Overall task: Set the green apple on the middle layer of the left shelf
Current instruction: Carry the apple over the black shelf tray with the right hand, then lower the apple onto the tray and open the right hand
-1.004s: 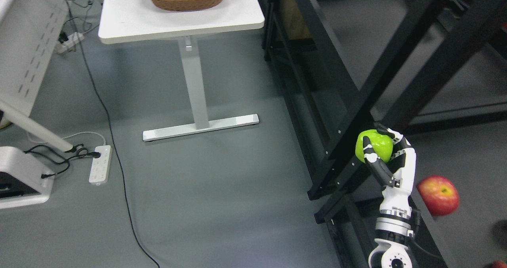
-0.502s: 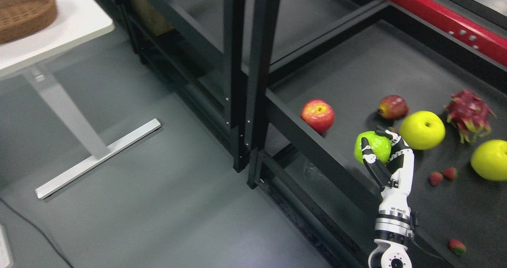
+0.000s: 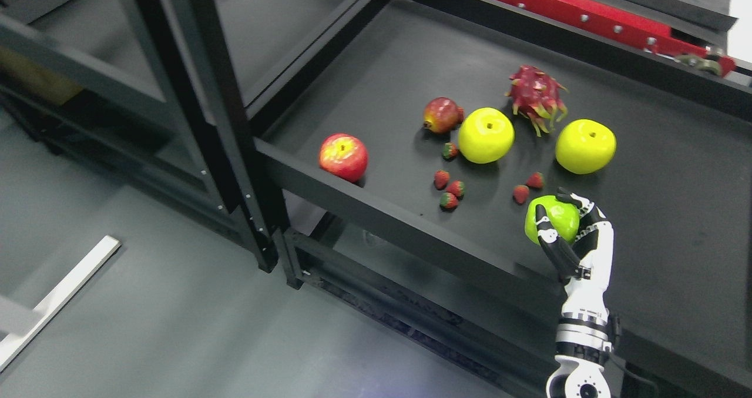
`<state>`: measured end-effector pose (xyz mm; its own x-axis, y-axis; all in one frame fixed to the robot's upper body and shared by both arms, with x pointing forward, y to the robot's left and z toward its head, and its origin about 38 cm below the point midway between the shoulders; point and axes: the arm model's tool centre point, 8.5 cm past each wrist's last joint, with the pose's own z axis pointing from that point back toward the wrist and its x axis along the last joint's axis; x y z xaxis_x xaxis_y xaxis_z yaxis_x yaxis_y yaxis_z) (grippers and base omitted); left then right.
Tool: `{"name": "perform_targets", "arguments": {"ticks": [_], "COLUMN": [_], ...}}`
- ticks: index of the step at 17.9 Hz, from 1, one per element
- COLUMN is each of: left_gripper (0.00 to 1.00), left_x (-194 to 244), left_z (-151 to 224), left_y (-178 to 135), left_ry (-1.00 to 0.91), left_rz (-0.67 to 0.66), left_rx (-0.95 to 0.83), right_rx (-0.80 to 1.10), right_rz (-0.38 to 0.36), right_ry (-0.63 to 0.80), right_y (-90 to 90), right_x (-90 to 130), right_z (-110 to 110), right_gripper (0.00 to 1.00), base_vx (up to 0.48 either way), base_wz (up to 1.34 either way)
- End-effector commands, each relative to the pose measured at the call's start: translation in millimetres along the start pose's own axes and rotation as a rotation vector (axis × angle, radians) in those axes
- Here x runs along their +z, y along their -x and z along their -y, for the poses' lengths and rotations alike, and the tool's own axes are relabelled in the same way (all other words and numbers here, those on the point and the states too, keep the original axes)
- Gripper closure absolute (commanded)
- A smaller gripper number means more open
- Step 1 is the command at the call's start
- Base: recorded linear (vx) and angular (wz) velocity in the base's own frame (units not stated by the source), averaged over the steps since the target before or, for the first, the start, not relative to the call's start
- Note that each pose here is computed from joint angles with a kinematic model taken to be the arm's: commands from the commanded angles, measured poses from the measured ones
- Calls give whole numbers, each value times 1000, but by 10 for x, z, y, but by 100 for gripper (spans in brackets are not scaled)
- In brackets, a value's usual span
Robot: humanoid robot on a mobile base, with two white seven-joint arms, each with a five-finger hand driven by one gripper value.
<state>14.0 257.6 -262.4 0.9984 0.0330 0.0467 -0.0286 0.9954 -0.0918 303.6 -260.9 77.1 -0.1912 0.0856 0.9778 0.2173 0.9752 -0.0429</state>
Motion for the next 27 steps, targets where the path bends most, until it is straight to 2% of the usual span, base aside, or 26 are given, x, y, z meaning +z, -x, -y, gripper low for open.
{"name": "perform_targets", "arguments": {"ticks": [1, 18, 27], "left_gripper": [0, 0, 0], "left_x": [16, 16, 16], "left_z": [-106, -106, -106], "left_y": [-143, -143, -143], "left_ry": [-16, -16, -16], "left_rz": [22, 22, 22], "left_rx": [-5, -5, -5], "right_rx": [11, 20, 20], "right_rz": [-4, -24, -50], "right_ry": [-1, 4, -2], "right_y": [4, 23, 26], "right_x": [-16, -26, -84], "right_z": [83, 107, 44], "right_gripper": [99, 98, 98], "base_vx": [91, 155, 77], "base_wz": [-470, -282, -106]}}
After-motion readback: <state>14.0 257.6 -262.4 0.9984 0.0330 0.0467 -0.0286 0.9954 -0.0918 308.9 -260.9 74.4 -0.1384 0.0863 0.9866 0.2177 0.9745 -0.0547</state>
